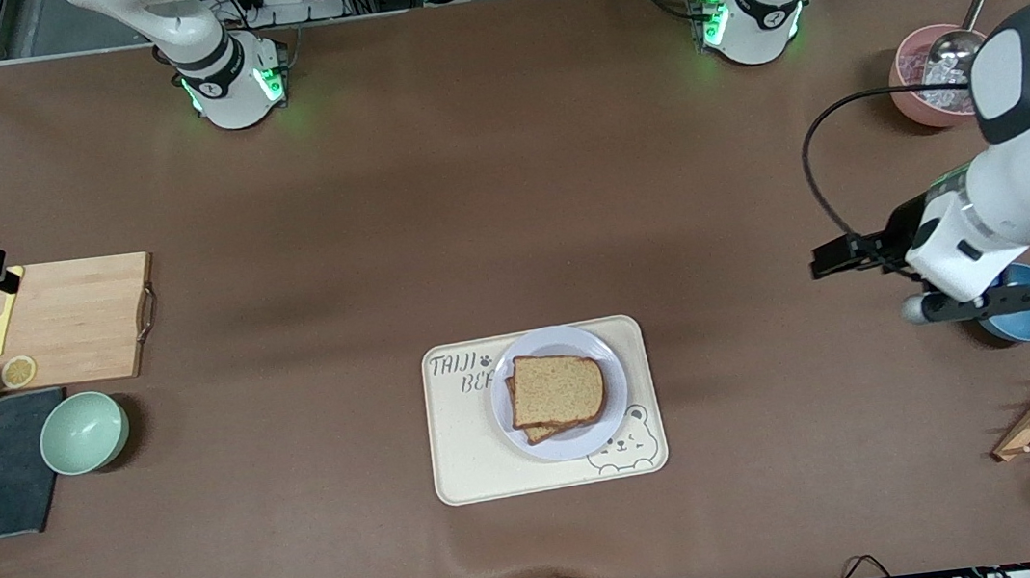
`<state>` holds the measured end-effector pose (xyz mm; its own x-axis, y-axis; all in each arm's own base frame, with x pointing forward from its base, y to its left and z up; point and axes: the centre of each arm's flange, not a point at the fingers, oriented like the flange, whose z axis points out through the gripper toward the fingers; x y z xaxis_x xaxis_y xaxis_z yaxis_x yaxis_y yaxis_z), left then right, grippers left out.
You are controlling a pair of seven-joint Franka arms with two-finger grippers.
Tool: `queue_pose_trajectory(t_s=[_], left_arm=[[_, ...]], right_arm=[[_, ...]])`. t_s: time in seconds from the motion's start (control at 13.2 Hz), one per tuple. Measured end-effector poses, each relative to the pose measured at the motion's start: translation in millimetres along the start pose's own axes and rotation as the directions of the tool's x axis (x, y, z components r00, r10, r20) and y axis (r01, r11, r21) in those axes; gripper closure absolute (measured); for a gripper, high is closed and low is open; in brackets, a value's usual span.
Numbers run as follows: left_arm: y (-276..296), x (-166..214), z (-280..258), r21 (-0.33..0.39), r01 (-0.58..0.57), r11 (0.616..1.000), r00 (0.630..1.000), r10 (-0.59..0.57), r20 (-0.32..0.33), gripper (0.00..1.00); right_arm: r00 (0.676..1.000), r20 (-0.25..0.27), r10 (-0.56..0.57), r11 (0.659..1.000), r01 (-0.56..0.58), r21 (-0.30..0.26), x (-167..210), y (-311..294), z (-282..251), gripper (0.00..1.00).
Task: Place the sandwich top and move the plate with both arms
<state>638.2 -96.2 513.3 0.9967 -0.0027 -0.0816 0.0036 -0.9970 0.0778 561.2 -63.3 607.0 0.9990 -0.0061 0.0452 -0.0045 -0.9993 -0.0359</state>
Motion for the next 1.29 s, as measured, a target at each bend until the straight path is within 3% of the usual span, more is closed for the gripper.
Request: queue_pose_trajectory(t_s=[0.15, 0.3, 0.91, 1.29], left_arm=[[-11, -15, -30, 0.153, -0.008, 0.988, 0.999, 0.014, -0.034, 0.0], [-11, -29, -53, 0.186, -0.003, 0.983, 0.999, 0.013, -0.052, 0.0], [-26, -59, -99, 0.207, 0.045, 0.977, 0.996, -0.027, -0.09, 0.0], [-53, -76, -125, 0.162, 0.105, 0.981, 0.99, -0.088, -0.109, 0.0]], right_arm=[[1.0, -0.001, 0.0, 1.0, 0.0, 0.0, 0, 0, -1, 0.0], [1.0, -0.005, -0.001, 1.0, 0.001, -0.002, 0, 0, -2, 0.0], [1.0, -0.019, -0.001, 1.0, 0.001, -0.006, 0, 0, -9, 0.0], [1.0, -0.019, -0.001, 1.0, 0.001, -0.006, 0, 1, -9, 0.0]])
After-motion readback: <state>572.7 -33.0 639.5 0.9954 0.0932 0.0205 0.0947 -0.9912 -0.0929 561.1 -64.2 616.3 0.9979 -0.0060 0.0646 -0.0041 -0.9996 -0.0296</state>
